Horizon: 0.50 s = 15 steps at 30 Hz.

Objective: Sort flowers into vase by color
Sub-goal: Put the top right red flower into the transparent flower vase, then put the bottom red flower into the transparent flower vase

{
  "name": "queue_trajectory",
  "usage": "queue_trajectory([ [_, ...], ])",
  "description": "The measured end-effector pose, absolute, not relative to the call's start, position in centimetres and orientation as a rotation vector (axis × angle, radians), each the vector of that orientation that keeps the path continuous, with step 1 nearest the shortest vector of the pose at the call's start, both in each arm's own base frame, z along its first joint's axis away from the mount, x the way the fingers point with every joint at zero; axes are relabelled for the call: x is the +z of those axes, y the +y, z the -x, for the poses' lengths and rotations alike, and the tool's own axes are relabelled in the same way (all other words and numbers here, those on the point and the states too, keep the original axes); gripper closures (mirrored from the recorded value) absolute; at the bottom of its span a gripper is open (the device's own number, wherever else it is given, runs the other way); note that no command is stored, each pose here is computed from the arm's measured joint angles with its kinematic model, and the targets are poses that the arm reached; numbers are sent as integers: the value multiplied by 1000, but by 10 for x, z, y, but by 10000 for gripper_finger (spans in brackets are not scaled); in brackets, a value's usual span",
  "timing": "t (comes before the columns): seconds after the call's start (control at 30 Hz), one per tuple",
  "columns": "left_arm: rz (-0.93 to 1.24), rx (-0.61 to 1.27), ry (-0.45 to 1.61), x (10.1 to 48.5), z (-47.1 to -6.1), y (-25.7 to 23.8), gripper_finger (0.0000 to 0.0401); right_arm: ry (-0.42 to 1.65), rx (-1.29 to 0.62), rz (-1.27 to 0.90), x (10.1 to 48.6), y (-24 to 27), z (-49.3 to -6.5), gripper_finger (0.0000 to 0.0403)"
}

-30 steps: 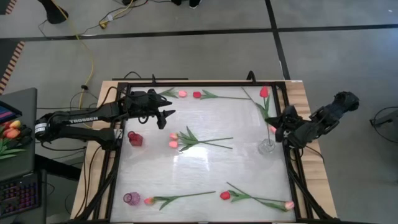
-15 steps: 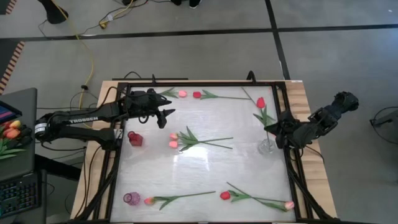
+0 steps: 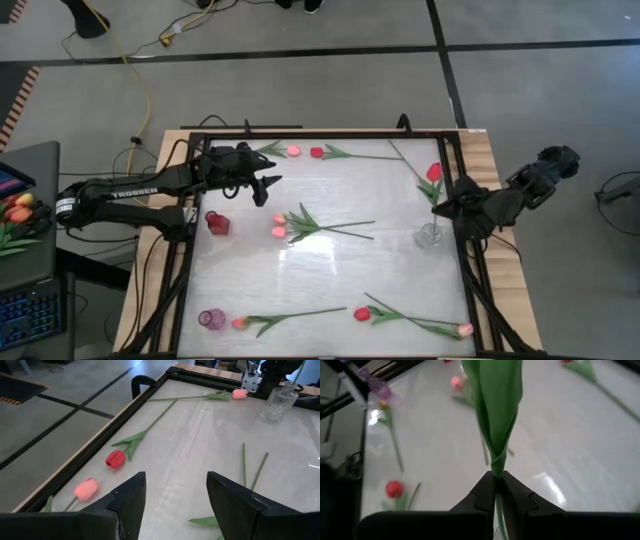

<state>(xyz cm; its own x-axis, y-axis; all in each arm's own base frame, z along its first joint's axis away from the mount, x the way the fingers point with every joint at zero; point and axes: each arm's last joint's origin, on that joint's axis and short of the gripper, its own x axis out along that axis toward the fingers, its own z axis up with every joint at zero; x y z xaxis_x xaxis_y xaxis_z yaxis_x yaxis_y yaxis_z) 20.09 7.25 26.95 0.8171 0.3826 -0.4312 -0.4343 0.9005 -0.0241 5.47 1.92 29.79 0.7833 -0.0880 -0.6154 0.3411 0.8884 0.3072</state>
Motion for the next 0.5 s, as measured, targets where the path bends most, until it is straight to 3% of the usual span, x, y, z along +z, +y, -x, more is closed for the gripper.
queue_trajectory([
  [0.17, 114, 434, 435, 269, -201, 72, 204, 665, -213, -461, 300, 19, -53, 316],
  [0.5, 105, 432, 437, 269, -201, 72, 204, 808, -221, -544, 293, 21, -50, 172],
])
